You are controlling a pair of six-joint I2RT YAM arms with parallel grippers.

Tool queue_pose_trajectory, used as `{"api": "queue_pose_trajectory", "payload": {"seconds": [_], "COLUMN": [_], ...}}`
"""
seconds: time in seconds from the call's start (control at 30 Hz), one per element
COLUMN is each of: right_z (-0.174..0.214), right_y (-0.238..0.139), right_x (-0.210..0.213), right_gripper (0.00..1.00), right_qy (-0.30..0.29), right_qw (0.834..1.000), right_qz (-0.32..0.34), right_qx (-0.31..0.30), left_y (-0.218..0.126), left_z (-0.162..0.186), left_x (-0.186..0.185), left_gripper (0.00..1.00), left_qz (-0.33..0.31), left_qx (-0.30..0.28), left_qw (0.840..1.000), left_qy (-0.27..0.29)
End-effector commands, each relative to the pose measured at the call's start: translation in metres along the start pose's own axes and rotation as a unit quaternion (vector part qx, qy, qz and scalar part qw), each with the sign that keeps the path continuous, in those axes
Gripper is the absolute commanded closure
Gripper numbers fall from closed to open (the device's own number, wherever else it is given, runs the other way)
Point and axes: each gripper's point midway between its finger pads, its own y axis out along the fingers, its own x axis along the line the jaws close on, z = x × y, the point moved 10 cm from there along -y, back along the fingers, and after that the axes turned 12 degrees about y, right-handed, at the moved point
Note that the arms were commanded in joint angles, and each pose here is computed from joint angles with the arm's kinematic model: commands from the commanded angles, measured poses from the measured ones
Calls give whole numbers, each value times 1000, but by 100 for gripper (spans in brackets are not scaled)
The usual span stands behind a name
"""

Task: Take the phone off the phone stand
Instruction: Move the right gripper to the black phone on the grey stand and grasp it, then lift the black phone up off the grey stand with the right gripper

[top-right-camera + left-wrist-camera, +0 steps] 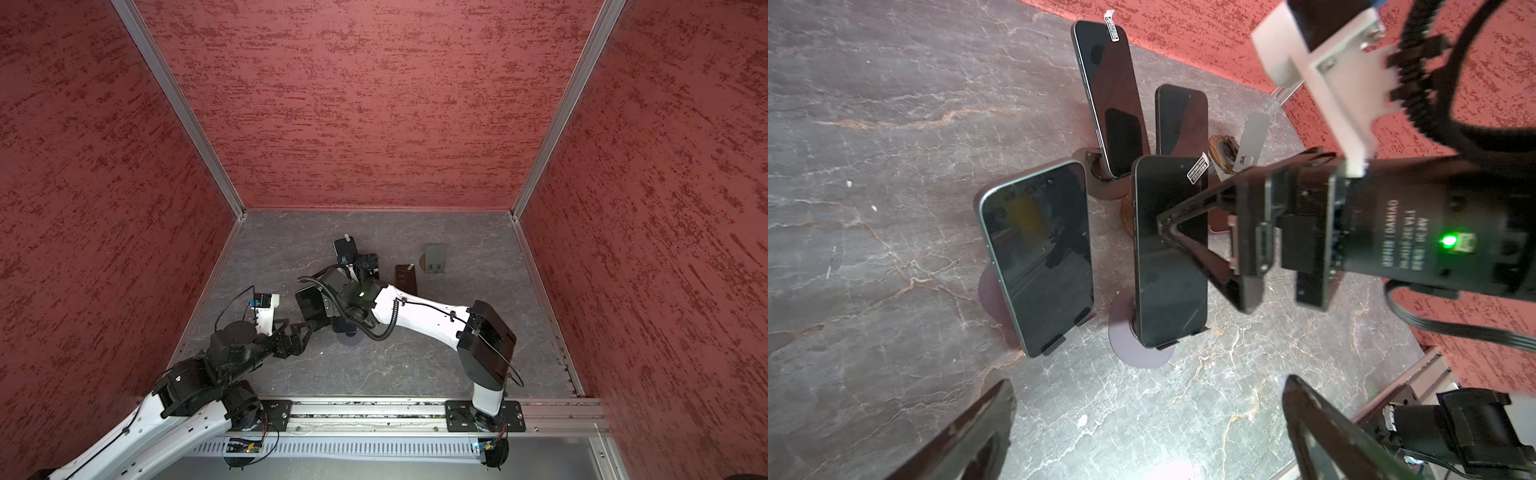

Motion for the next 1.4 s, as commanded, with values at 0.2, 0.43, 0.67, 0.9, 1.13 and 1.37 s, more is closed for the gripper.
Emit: {"api": "queue_pose_trajectory", "payload": {"seconds": [0.2, 0.43, 0.67, 0.9, 1.13, 1.37], "right_z": [5, 8, 11, 9, 5, -5], "right_y": [15, 25, 30, 29, 23, 5], "right_x": [8, 9, 9, 9, 13, 15], "right_gripper": [1, 2, 10, 23, 29, 32], "right_qy": [19, 28, 33, 33, 23, 18], "right_qw": [999, 997, 996, 997, 998, 999], "right_qz": [49, 65, 76, 72, 51, 20], "right_qx": [-14, -17, -15, -18, -20, -38], "left_y": [1, 2, 2, 3, 3, 5], "left_z": [3, 5, 5, 4, 3, 0], "left_x": [1, 2, 1, 1, 1, -2], "left_gripper": [0, 0, 1, 0, 1, 1], "left_qz": [1, -1, 0, -1, -2, 0], "left_qx": [10, 14, 13, 15, 17, 21], "left_qw": [1000, 1000, 1000, 1000, 1000, 1000], "left_qy": [-4, -4, -1, 0, 0, 1]}}
